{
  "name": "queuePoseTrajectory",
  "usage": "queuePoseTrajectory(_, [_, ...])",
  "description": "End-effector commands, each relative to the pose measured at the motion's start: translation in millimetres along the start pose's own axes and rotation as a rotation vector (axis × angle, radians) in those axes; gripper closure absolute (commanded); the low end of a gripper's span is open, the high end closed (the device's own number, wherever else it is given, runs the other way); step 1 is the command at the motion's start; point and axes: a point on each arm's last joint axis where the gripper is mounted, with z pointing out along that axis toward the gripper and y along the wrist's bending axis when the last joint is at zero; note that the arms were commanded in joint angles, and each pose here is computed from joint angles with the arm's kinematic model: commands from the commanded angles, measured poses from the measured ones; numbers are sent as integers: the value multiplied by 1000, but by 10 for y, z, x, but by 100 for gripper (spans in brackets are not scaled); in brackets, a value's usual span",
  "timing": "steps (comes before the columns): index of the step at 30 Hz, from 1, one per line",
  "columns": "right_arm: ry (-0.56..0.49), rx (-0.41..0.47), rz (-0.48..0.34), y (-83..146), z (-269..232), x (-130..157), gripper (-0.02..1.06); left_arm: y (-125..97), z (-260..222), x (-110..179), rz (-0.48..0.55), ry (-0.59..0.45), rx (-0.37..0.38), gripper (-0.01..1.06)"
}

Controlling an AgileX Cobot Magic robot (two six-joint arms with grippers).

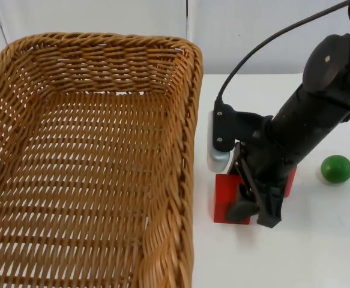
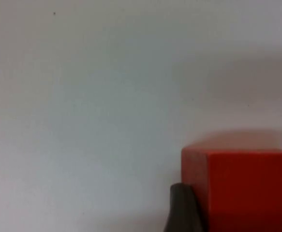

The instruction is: Pick up the basket with the left hand and place the object to the left of the red cylinder into the basket with the right hand.

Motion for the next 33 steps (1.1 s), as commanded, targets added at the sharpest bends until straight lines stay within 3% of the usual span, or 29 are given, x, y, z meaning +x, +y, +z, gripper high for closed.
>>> queuePoseTrajectory(1, [-10, 12, -13, -5, -64, -51, 105, -43, -17, 13, -12, -13, 30, 105])
queuePoseTrajectory(11, [-103, 111, 1, -39, -668, -304, 105, -38, -17, 5, -10, -21, 25, 105])
queuePoseTrajectory(16, [-143, 130, -35, 15, -1008, -412, 105, -38, -17, 5, -10, -21, 25, 105])
queuePoseTrajectory(24, [-4, 117, -49, 98, -1264, -329, 105, -37, -17, 3, -10, -23, 25, 105])
queuePoseTrajectory(29, [1, 75, -51, 172, -1370, -337, 105, -37, -17, 1, -10, -26, 24, 105])
queuePoseTrajectory(33, [-19, 88, -35, 227, -1557, -373, 105, -37, -17, 1, -8, -26, 24, 105])
